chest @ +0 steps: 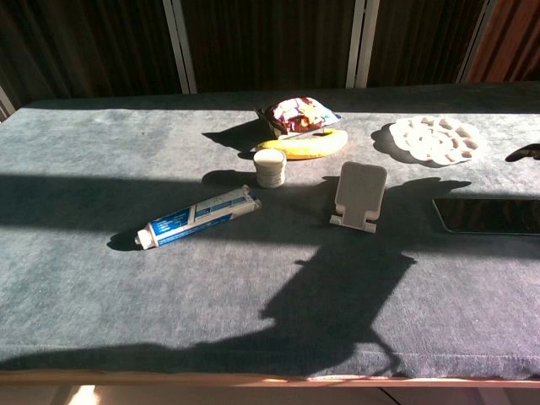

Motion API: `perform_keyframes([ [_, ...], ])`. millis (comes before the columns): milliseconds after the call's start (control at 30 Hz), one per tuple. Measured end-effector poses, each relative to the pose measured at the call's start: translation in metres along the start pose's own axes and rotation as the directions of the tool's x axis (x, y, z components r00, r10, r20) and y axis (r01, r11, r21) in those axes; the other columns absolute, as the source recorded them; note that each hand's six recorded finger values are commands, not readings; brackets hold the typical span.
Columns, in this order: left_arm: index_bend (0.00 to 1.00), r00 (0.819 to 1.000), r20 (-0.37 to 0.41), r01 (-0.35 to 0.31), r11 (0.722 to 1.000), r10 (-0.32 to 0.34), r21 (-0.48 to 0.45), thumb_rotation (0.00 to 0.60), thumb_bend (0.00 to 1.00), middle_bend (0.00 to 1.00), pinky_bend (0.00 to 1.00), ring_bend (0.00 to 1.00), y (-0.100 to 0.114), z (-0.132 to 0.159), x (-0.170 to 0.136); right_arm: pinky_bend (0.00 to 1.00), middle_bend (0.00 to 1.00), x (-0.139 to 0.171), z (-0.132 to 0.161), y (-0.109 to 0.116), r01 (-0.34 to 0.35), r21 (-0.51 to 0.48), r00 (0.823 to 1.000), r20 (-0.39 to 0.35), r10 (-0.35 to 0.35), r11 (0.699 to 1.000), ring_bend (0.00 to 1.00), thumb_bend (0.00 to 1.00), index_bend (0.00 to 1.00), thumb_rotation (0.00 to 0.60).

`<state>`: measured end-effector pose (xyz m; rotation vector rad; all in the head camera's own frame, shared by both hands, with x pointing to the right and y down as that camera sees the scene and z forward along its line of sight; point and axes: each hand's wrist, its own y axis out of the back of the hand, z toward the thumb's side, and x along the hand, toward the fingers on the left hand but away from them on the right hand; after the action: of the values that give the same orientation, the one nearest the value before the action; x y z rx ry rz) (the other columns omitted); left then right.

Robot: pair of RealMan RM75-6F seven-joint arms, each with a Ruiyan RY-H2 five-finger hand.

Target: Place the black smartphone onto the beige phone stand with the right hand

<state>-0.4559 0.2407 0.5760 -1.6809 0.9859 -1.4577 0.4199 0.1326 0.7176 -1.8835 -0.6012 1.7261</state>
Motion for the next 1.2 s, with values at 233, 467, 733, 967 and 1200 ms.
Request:
perform_keyframes([
  [233, 0.00, 1.000, -0.009, 0.002, 1.000, -0.002, 0.000, 0.600, 0.40, 0.00, 0.00, 0.00, 0.000, -0.001, 0.000, 0.00, 0.23, -0.013, 0.011, -0.010, -0.023, 0.022, 0.999, -0.031, 0.024, 0.999, 0.00, 0.23, 0.37, 0.600],
  [467, 0.00, 1.000, -0.009, 0.004, 1.000, -0.004, -0.003, 0.600, 0.40, 0.00, 0.00, 0.00, 0.001, -0.002, -0.001, 0.00, 0.25, -0.019, 0.016, -0.017, -0.039, 0.029, 0.999, -0.035, 0.040, 0.999, 0.00, 0.27, 0.42, 0.600],
  [733, 0.00, 1.000, -0.007, 0.006, 1.000, -0.006, -0.007, 0.600, 0.40, 0.00, 0.00, 0.00, 0.001, -0.002, -0.002, 0.00, 0.28, -0.021, 0.014, -0.022, -0.048, 0.034, 0.999, -0.020, 0.049, 0.998, 0.01, 0.27, 0.45, 0.600],
  [967, 0.00, 1.000, -0.004, 0.011, 1.000, -0.011, -0.007, 0.600, 0.40, 0.00, 0.00, 0.00, 0.001, -0.001, -0.002, 0.00, 0.34, -0.023, 0.012, -0.023, -0.040, 0.033, 0.999, -0.008, 0.040, 0.999, 0.06, 0.27, 0.53, 0.600],
  [1200, 0.00, 1.000, -0.002, 0.014, 1.000, -0.014, -0.009, 0.600, 0.40, 0.00, 0.00, 0.00, 0.000, -0.001, -0.001, 0.03, 0.46, -0.025, 0.011, -0.024, -0.032, 0.043, 0.999, 0.006, 0.032, 0.999, 0.16, 0.28, 0.66, 0.600],
])
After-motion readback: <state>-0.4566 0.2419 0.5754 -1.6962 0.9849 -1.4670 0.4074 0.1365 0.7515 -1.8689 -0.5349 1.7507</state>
